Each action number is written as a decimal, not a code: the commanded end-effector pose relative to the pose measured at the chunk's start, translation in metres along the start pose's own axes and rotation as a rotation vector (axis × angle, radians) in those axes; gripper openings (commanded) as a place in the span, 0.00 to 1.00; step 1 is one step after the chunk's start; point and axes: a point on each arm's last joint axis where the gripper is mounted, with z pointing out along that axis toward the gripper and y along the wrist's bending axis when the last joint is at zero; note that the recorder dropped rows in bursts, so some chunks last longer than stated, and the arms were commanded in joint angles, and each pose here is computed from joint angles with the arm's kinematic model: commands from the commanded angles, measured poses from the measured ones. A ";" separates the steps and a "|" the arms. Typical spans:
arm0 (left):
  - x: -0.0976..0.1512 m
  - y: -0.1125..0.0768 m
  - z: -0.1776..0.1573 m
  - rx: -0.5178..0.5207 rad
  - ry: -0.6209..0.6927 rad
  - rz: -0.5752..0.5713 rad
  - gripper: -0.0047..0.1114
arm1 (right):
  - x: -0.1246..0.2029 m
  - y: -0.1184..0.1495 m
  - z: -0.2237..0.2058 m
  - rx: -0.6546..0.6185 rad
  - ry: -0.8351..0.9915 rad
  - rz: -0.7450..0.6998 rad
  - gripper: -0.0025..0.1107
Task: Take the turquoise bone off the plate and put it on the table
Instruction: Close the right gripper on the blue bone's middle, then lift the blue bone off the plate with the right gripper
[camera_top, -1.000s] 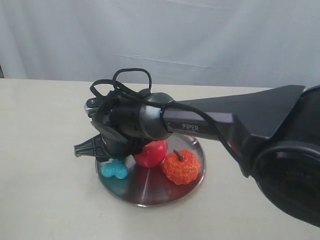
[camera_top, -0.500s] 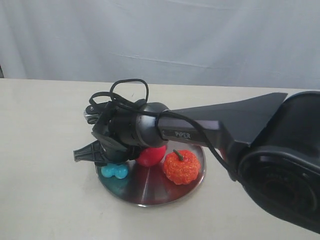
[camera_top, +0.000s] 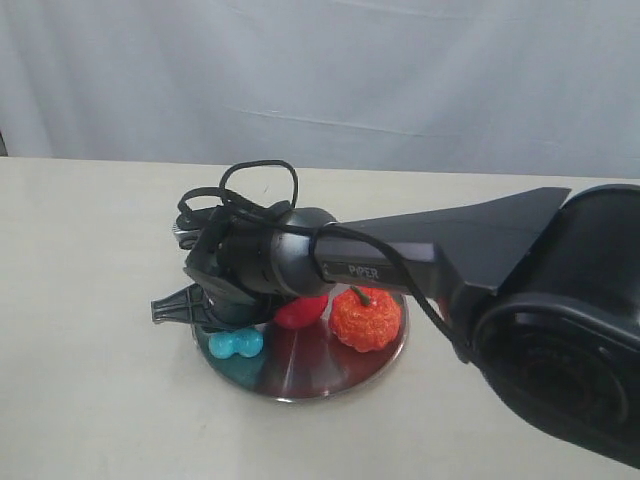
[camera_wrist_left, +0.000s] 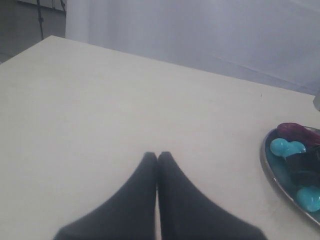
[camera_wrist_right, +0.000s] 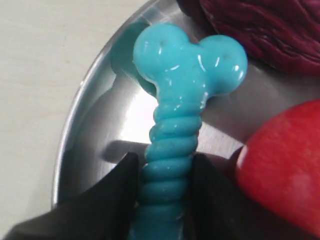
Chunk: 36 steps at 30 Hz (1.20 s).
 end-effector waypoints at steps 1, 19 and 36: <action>0.000 0.000 0.000 0.000 -0.004 -0.002 0.04 | -0.001 -0.003 0.002 0.015 0.001 -0.008 0.02; 0.000 0.000 0.000 0.000 -0.004 -0.002 0.04 | -0.054 -0.031 -0.122 0.004 -0.144 0.098 0.02; 0.000 0.000 0.000 0.000 -0.004 -0.002 0.04 | -0.070 -0.162 -0.232 0.274 -0.073 0.119 0.02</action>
